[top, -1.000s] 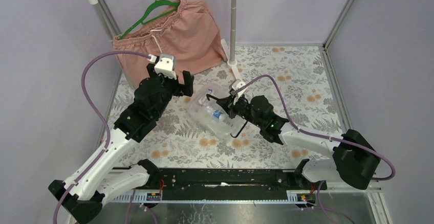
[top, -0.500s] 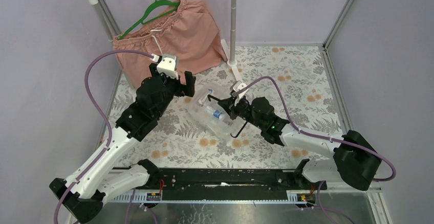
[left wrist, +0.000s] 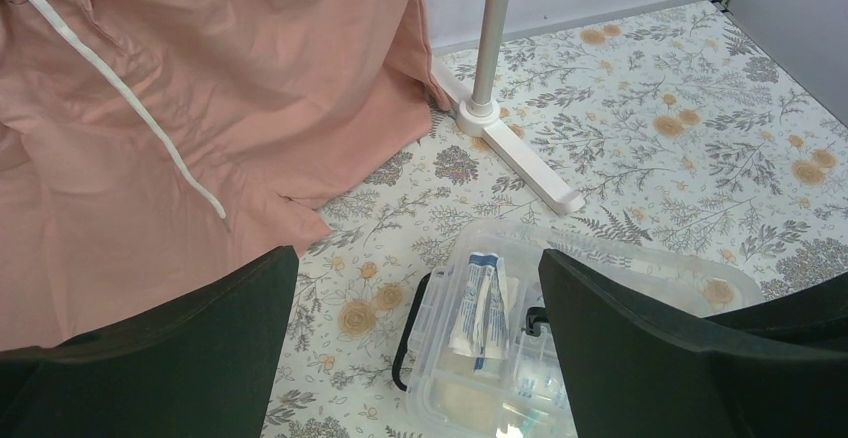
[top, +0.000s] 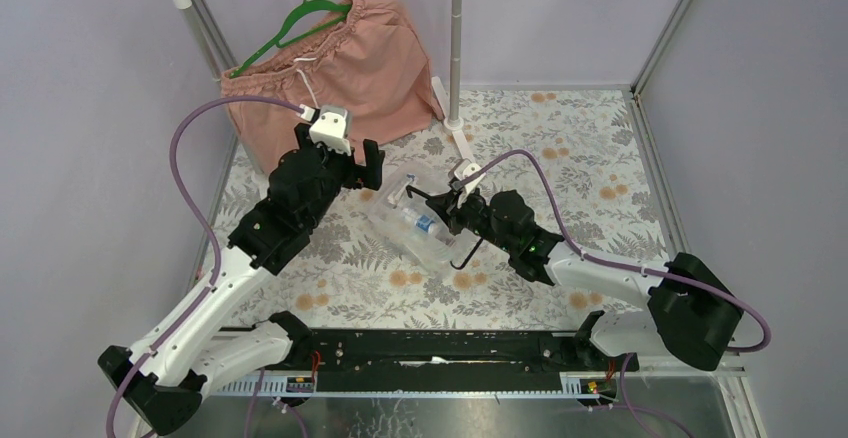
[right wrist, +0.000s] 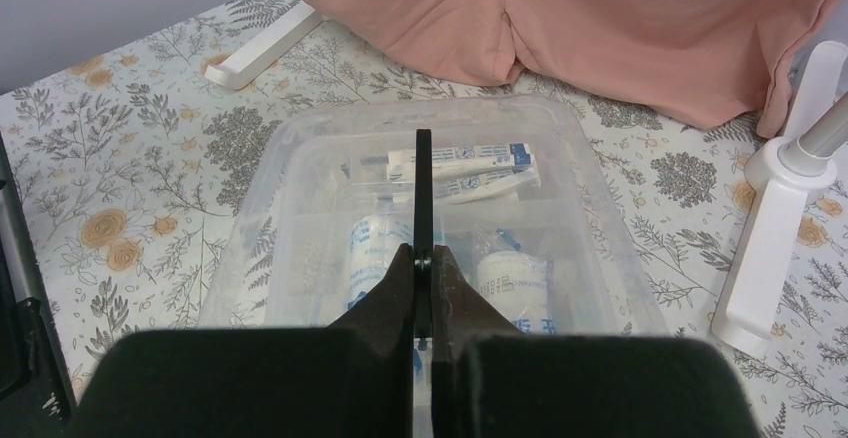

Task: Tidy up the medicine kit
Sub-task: Close the lid of the medicine box.

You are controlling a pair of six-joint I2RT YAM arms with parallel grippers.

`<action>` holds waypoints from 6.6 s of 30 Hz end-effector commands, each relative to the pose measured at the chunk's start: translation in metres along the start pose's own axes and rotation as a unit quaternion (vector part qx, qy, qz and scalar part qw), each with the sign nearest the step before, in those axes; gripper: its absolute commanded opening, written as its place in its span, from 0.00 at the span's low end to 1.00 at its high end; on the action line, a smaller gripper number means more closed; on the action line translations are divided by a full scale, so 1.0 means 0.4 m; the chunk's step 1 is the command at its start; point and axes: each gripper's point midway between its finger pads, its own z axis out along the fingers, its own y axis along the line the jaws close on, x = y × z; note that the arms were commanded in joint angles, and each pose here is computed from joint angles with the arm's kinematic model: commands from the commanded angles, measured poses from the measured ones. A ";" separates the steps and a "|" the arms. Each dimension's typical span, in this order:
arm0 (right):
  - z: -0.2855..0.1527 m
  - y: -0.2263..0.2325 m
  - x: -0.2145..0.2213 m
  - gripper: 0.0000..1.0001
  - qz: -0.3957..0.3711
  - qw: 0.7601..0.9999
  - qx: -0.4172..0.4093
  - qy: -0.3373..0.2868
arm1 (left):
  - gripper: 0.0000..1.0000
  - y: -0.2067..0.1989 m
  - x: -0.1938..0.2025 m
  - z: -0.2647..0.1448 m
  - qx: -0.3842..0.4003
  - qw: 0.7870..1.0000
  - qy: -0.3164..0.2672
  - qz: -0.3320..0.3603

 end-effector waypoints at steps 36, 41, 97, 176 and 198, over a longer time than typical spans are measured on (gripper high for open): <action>-0.062 0.025 0.157 0.37 -0.010 0.994 -0.034 0.108 | 0.99 0.009 0.069 0.057 0.012 0.996 0.042 -0.072; -0.064 0.006 0.135 0.42 -0.009 0.996 -0.010 0.087 | 0.99 0.032 0.115 0.092 0.024 0.990 0.070 -0.123; -0.111 0.026 0.300 0.47 -0.060 0.970 -0.041 0.234 | 0.71 0.051 0.577 0.077 -0.003 0.927 0.344 -0.147; 0.020 0.015 0.012 0.64 0.005 0.986 -0.006 0.166 | 0.97 0.096 0.270 0.103 0.030 0.964 0.181 -0.191; -0.177 -0.119 -0.051 0.66 0.137 0.972 0.172 0.086 | 0.97 0.022 0.337 0.180 0.128 0.927 0.216 -0.279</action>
